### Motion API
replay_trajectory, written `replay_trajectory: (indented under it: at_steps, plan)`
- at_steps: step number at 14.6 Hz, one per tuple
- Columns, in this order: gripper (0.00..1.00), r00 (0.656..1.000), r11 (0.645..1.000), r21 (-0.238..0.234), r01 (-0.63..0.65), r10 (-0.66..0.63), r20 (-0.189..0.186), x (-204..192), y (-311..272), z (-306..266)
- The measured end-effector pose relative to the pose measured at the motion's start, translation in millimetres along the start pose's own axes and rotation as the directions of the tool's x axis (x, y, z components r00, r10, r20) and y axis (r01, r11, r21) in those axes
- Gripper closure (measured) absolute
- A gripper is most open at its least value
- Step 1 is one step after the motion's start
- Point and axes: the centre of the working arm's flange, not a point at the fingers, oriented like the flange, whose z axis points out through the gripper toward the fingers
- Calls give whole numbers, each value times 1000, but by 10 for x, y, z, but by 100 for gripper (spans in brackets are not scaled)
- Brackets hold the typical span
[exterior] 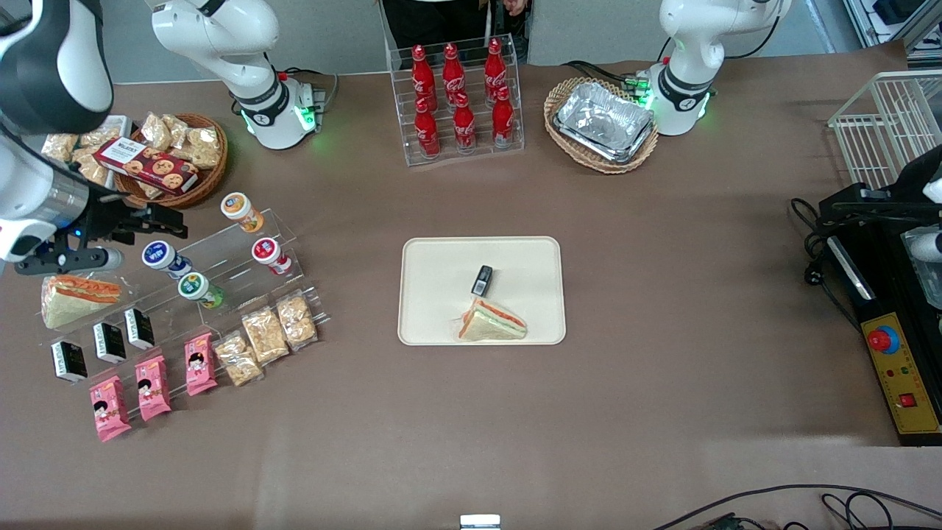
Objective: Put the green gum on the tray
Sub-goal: 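Move the right gripper down to the green-capped bottle on the rack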
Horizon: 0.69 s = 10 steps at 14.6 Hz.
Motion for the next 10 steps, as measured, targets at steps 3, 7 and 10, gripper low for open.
replay_trajectory:
  at_steps: [3, 7, 10]
  plan:
    - [0, 999, 999, -22, 40, -40, 24, -3, 189, 371]
    - [0, 994, 993, -43, 114, -113, 10, 22, 223, 846]
    - [0, 985, 983, -69, 172, -172, 6, 37, 256, 1055]
